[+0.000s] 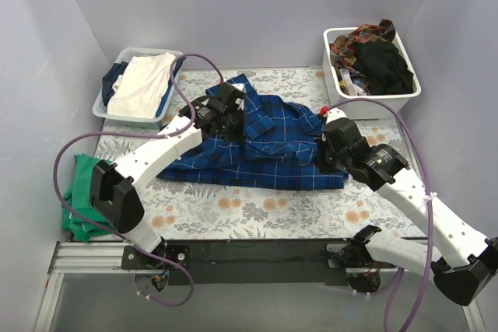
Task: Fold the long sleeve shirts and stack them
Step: Fold the shirt
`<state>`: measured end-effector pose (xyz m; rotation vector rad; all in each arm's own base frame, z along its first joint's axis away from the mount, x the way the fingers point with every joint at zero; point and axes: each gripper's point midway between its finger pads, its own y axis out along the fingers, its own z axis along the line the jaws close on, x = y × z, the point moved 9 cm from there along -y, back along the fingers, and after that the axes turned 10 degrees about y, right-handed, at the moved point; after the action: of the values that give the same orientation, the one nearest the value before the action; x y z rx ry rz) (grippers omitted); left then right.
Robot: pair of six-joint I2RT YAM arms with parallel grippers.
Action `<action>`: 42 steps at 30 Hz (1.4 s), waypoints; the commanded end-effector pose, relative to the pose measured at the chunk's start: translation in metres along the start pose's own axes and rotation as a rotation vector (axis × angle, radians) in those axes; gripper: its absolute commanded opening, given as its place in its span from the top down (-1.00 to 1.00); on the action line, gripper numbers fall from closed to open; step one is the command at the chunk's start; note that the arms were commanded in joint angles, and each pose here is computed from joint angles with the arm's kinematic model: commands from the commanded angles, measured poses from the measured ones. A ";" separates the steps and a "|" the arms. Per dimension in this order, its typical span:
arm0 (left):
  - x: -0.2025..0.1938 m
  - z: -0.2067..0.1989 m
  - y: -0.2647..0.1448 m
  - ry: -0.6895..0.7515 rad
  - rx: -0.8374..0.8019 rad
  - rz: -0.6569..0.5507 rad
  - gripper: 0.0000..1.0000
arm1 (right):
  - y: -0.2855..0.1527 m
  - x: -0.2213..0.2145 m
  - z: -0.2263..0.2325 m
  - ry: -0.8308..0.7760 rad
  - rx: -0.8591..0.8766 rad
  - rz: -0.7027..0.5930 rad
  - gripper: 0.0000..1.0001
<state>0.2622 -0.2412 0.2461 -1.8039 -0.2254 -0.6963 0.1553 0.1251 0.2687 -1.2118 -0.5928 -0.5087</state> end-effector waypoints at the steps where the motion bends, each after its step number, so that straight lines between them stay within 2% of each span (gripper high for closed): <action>1: 0.010 0.005 -0.036 -0.009 0.045 -0.129 1.00 | -0.013 -0.024 -0.006 0.062 -0.015 0.154 0.97; 7: 0.005 0.006 -0.030 0.003 0.049 -0.103 1.00 | -0.030 -0.039 -0.009 0.158 -0.022 0.259 0.97; 11: 0.004 0.005 -0.017 0.007 0.048 -0.082 1.00 | -0.040 -0.038 -0.005 0.203 -0.004 0.276 0.97; 18: 0.009 0.003 0.020 0.046 0.062 -0.043 1.00 | -0.026 -0.035 -0.001 0.225 -0.097 0.370 0.97; 23: 0.005 0.000 0.048 0.050 0.044 0.009 0.92 | -0.003 -0.030 -0.023 0.279 -0.248 0.351 0.97; 27: 0.005 -0.002 0.063 0.056 0.030 0.018 0.80 | 0.013 -0.013 -0.045 0.317 -0.285 0.285 0.97; 29: 0.004 -0.002 0.071 0.063 0.027 0.032 0.75 | 0.023 -0.006 -0.058 0.319 -0.318 0.295 0.97; 32: 0.009 -0.005 0.077 0.065 0.020 0.025 0.62 | 0.040 0.003 -0.065 0.301 -0.320 0.300 0.97; 35: 0.011 -0.006 0.084 0.065 0.020 0.022 0.25 | 0.060 0.010 -0.065 0.297 -0.288 0.319 0.97; 36: 0.012 -0.005 0.087 0.064 0.037 0.019 0.21 | 0.069 0.011 -0.065 0.294 -0.287 0.338 0.97; 39: 0.020 -0.001 0.090 0.059 0.087 -0.013 -0.22 | 0.085 0.009 -0.067 0.273 -0.291 0.385 0.97; 40: 0.022 0.000 0.091 0.056 0.101 -0.021 -0.43 | 0.090 0.011 -0.069 0.272 -0.293 0.383 0.97; 42: 0.030 0.005 0.087 0.032 0.132 -0.036 -0.53 | 0.100 0.013 -0.072 0.275 -0.311 0.404 0.97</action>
<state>0.3122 -0.2765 0.1664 -1.7111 -0.1495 -0.6872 0.2180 0.0807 0.1878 -1.5040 0.0270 -0.4106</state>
